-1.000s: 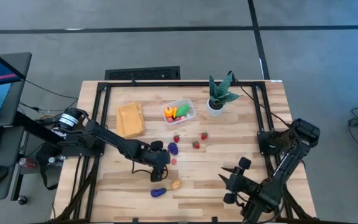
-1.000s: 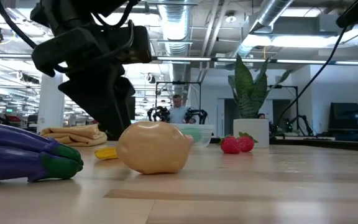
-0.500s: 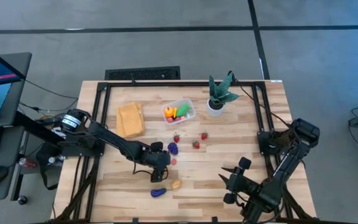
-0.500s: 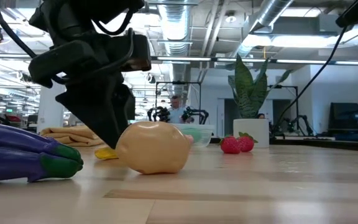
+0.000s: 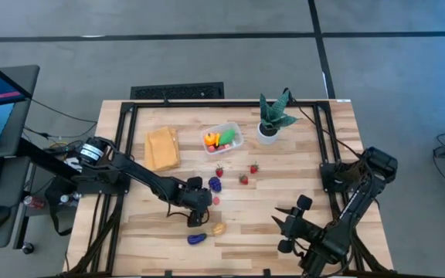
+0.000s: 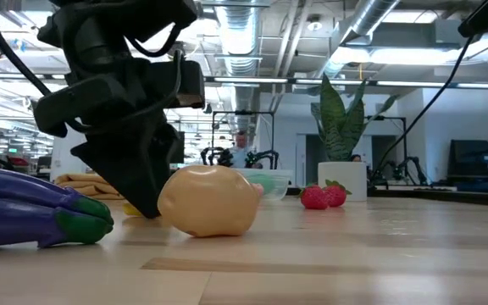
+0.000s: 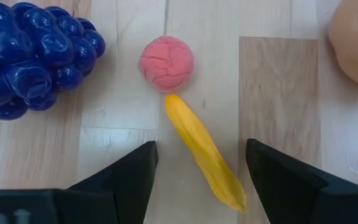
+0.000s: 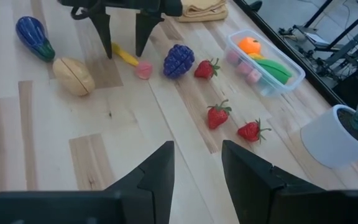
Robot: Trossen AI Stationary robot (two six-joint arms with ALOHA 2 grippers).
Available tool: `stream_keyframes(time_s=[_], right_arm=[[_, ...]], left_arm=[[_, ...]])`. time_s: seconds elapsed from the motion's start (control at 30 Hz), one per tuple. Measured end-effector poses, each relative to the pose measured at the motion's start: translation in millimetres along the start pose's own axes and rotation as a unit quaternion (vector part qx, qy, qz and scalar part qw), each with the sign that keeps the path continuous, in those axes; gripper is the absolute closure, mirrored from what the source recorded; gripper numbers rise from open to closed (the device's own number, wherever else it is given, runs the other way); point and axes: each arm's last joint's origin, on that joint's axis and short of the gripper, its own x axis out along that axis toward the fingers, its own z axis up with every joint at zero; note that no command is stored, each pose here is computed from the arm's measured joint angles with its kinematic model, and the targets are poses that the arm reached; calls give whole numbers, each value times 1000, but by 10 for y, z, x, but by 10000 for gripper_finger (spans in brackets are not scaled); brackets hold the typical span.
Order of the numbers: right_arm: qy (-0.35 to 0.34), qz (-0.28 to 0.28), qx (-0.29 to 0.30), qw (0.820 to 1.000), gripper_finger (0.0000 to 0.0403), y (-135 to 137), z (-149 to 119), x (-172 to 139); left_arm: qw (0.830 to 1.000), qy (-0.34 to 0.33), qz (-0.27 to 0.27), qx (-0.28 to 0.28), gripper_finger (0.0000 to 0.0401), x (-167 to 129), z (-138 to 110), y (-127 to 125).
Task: Pick and placing Produce into tupperware
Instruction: Put the yellow corn into the transparent bin
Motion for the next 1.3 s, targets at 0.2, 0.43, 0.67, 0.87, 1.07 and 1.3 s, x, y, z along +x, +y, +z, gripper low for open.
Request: stream_keyframes(time_s=[0.2, 0.43, 0.67, 0.87, 1.07, 1.3], right_arm=[[0, 0, 0, 1000, 276, 0, 0, 0], [0, 0, 0, 1000, 276, 0, 0, 0], [0, 0, 1, 1000, 276, 1, 0, 0], [0, 1, 2, 1000, 276, 3, 1, 0], [0, 1, 2, 1000, 276, 3, 1, 0], [0, 1, 2, 1000, 276, 3, 1, 0]], left_arm=[[1000, 1, 2, 1, 194, 7, -6, 5], [1000, 3, 9, 3, 237, 14, -13, 14], [1000, 2, 15, 4, 268, 16, -17, 19], [1000, 2, 19, 4, 292, 17, -19, 22], [1000, 1, 19, 6, 314, -5, -16, 24], [1000, -8, 10, 15, 349, -188, 14, 35]])
